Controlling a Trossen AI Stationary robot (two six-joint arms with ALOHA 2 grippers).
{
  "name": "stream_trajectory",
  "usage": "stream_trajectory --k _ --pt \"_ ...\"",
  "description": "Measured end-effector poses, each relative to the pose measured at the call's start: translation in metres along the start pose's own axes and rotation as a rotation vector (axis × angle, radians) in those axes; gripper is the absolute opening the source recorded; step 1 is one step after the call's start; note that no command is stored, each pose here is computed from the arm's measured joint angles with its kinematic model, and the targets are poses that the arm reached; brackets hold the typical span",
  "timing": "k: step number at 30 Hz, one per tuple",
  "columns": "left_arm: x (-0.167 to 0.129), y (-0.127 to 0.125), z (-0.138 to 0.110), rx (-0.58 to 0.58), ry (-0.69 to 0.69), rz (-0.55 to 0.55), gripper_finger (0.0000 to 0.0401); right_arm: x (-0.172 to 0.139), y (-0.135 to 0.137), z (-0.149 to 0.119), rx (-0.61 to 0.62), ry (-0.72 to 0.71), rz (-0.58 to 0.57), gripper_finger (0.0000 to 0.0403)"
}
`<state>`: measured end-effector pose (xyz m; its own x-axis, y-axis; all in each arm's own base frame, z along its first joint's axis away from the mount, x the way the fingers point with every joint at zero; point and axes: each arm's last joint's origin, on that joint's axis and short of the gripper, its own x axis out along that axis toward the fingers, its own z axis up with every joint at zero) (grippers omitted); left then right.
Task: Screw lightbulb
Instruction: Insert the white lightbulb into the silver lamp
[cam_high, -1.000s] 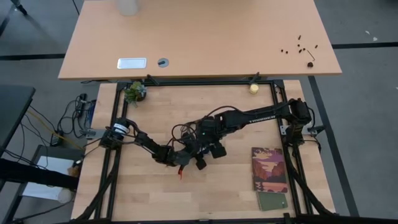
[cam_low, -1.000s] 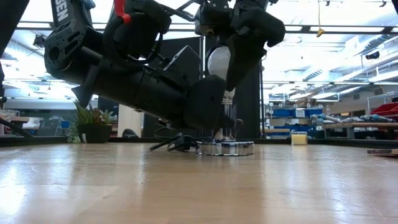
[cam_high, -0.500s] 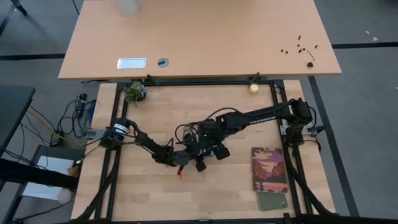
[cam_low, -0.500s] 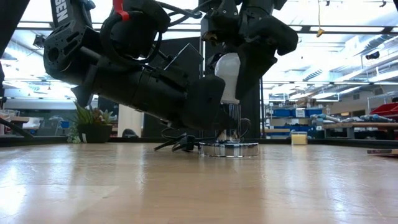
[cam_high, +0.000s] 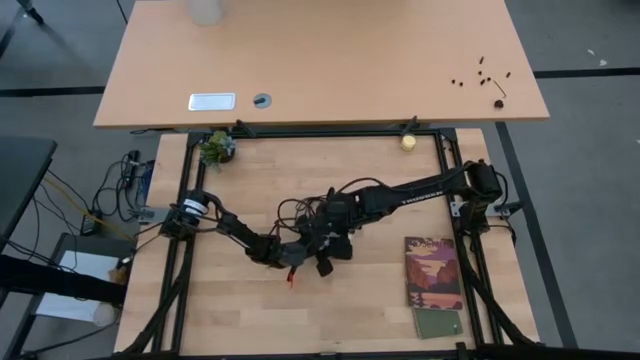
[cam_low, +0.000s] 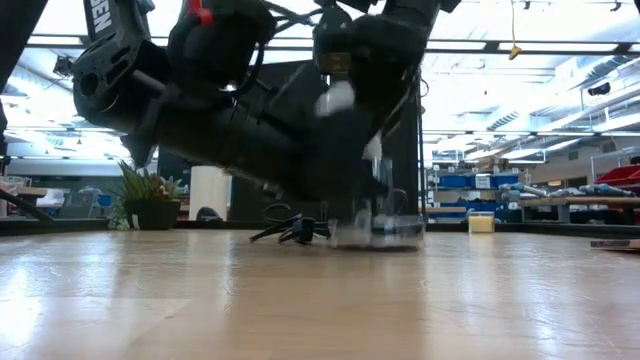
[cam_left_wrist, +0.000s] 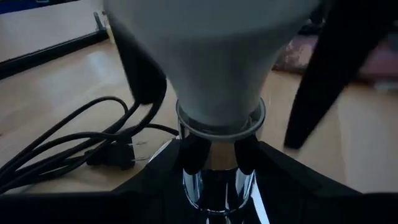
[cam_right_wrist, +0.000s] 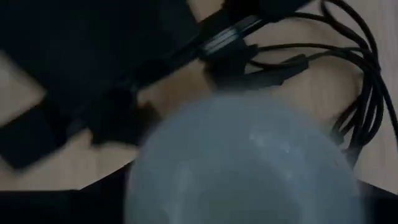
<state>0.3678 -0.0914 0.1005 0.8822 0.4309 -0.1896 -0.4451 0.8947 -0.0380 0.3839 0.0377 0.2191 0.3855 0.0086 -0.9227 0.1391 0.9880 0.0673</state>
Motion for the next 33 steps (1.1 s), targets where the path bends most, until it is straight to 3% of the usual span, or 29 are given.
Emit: stream_trajectory --k 6,16,24,28,33 --pt "0.000 -0.001 0.003 -0.010 -0.009 0.002 0.0169 0.001 0.009 -0.005 0.170 -0.003 -0.082 0.0255" --pt "-0.002 0.001 -0.008 0.046 0.075 0.025 0.0177 -0.007 0.012 -0.013 0.176 0.052 -0.083 0.0236" --pt "-0.004 -0.003 -0.004 0.028 0.061 -0.031 0.0272 -0.043 0.001 -0.012 0.082 -0.006 -0.077 0.0257" --pt "-0.009 -0.005 0.008 0.024 0.060 -0.057 0.0321 -0.062 -0.007 -0.010 0.035 -0.082 -0.149 0.0266" --pt "-0.021 -0.002 0.027 0.085 0.131 -0.052 0.0338 -0.057 -0.022 -0.010 0.027 -0.145 -0.189 0.0272"
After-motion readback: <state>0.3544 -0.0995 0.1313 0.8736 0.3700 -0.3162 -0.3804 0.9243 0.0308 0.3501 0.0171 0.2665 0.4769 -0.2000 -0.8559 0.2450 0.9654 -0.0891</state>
